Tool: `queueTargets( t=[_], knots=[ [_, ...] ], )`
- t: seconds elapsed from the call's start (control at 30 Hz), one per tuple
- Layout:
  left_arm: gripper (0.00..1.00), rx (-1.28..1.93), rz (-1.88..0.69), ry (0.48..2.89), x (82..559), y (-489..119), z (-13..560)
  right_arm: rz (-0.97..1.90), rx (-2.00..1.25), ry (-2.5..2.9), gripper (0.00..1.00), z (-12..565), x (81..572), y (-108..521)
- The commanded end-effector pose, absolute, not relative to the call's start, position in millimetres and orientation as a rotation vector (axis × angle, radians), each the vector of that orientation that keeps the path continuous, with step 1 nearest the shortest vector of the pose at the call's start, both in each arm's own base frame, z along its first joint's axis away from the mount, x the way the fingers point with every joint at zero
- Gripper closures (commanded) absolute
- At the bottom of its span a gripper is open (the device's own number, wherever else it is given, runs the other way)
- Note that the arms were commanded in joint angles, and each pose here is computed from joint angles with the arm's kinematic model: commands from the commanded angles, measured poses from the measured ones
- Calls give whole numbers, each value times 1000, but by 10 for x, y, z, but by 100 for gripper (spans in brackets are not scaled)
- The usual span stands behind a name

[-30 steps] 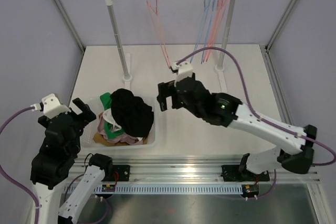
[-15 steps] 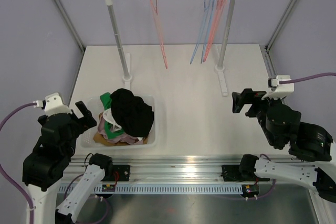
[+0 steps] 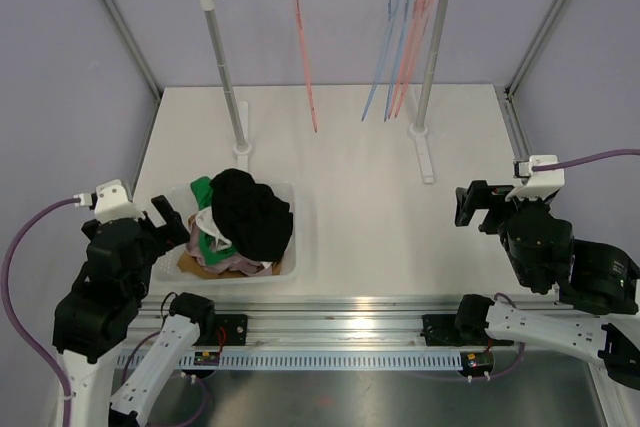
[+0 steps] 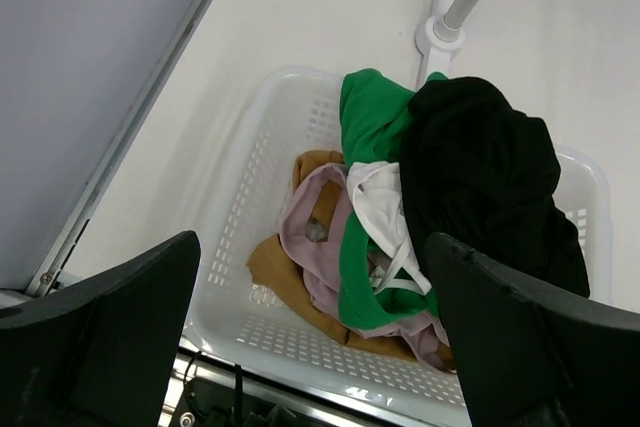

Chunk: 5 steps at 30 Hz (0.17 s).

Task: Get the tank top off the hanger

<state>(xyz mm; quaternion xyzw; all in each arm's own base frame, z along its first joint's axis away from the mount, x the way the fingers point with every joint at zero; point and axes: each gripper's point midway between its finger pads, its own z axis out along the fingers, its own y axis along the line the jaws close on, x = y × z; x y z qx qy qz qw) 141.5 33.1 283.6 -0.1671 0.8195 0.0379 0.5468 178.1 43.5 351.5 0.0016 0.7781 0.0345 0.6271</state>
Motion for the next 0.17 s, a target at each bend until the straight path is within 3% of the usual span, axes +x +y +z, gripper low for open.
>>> queueTargets(
  t=[0.0, 0.13],
  knots=[
    [1, -377, 46, 1869, 1486, 288, 2987, 60, 31, 1784, 0, 3496, 1791, 411],
    [1, -377, 45, 1860, 1501, 287, 2998, 63, 40, 1783, 0, 3496, 1806, 438]
  ],
)
